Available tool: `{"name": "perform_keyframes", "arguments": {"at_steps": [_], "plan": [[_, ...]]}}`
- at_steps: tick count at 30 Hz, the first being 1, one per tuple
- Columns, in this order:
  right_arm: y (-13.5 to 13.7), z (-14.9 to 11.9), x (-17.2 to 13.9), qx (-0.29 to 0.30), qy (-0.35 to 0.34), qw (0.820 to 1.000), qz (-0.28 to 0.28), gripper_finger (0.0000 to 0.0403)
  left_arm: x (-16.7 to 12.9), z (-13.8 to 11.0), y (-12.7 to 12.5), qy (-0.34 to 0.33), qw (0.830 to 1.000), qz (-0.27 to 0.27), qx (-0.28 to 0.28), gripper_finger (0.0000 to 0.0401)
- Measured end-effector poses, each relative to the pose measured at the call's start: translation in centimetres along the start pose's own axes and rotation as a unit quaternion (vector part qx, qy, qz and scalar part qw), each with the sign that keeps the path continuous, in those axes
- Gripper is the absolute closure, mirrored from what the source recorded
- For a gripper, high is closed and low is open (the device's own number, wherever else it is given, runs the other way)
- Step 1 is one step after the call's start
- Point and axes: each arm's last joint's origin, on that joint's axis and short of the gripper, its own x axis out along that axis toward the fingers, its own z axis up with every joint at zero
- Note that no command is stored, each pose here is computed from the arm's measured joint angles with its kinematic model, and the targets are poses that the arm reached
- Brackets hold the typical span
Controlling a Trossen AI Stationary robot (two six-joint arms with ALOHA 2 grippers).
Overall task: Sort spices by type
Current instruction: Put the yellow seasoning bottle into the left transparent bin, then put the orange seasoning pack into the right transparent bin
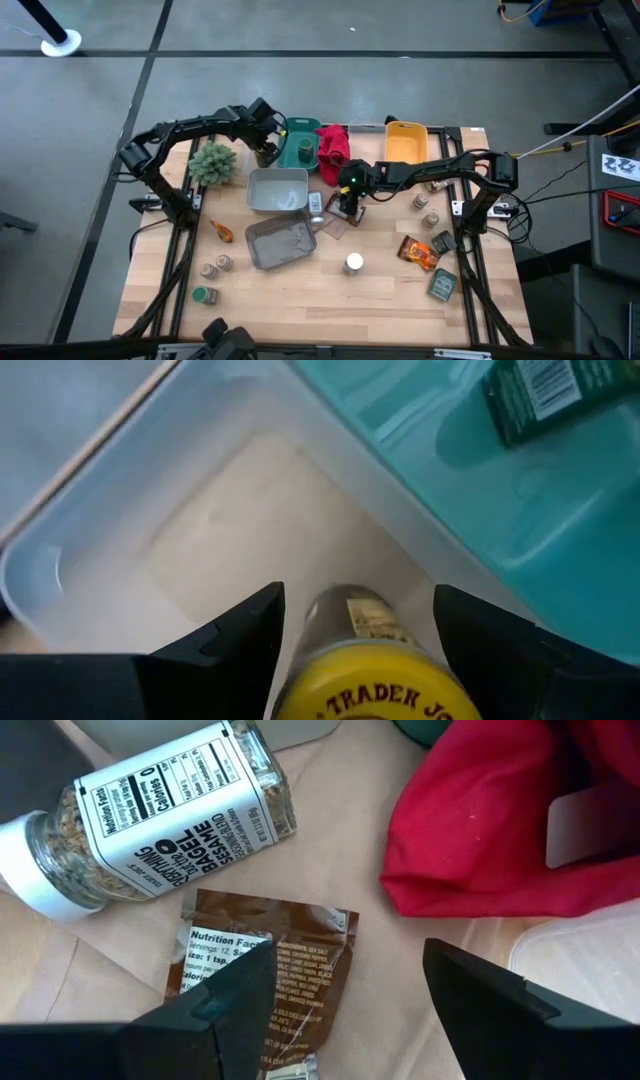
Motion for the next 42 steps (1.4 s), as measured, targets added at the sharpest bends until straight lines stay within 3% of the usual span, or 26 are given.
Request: {"name": "perform_keyframes", "arguments": {"at_steps": [13,23,36,42], "plan": [[0.0,0.0,0.0,0.001,0.002,1.0,0.0,0.0153,0.0,0.8,0.0,-0.04,0.999,0.002,0.017,0.016],[0.0,-0.1,0.0,0.042,0.003,0.999,-0.001,0.0153,-1.5,2.2,0.1,-0.059,0.998,0.003,0.027,0.016],[0.0,-0.3,0.1,0.066,0.016,0.998,0.005,0.0153,-2.1,1.7,0.1,-0.009,1.0,0.0,0.027,0.016],[0.2,-1.2,1.8,0.074,0.042,0.996,-0.008,0.0153,-3.5,2.4,0.2,-0.005,1.0,0.0,0.027,0.016]]}}
